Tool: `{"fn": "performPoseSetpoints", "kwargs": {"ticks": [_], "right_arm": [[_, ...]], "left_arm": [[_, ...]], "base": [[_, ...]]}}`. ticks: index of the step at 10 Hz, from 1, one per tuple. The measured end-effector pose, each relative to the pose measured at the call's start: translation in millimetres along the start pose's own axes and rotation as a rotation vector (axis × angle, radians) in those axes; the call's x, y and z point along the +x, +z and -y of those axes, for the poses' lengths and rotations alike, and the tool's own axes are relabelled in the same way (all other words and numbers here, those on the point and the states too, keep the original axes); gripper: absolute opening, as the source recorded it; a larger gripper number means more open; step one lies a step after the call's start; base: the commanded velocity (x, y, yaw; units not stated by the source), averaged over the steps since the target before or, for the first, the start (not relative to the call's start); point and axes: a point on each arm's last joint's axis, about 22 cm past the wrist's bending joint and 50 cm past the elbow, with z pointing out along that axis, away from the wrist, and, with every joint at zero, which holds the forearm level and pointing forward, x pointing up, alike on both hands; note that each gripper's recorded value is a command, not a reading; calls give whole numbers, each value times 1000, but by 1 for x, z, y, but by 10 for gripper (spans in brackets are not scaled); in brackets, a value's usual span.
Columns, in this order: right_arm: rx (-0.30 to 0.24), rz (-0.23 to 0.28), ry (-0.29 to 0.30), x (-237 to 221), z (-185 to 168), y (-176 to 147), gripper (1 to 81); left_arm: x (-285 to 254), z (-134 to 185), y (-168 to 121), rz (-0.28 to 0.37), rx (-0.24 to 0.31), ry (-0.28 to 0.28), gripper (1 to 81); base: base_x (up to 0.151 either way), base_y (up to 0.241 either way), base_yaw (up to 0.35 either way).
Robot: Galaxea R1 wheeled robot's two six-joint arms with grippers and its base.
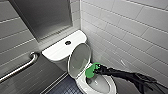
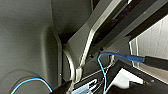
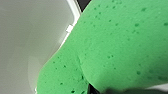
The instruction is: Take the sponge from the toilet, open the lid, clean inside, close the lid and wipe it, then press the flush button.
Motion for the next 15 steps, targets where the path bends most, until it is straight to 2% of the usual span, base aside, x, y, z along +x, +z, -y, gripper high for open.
{"fn": "performPoseSetpoints", "kwargs": {"ticks": [2,4,7,10,15], "right_arm": [[-18,-13,30,-24,-26,3,10],[-16,-55,45,-22,-38,-1,10],[-53,-76,62,-20,-77,-17,10],[-43,-80,85,-28,-103,-40,10],[-19,-49,194,-104,-153,-86,10]], "left_arm": [[-9,6,-3,10,10,-8,811],[-16,7,-4,17,11,-14,811],[-25,5,-3,27,7,-23,811],[-24,0,-1,25,0,-21,811],[-24,-3,1,24,-5,-20,811]], "base": [[0,0,0],[0,0,0],[0,0,0],[0,0,0],[0,0,0]]}}
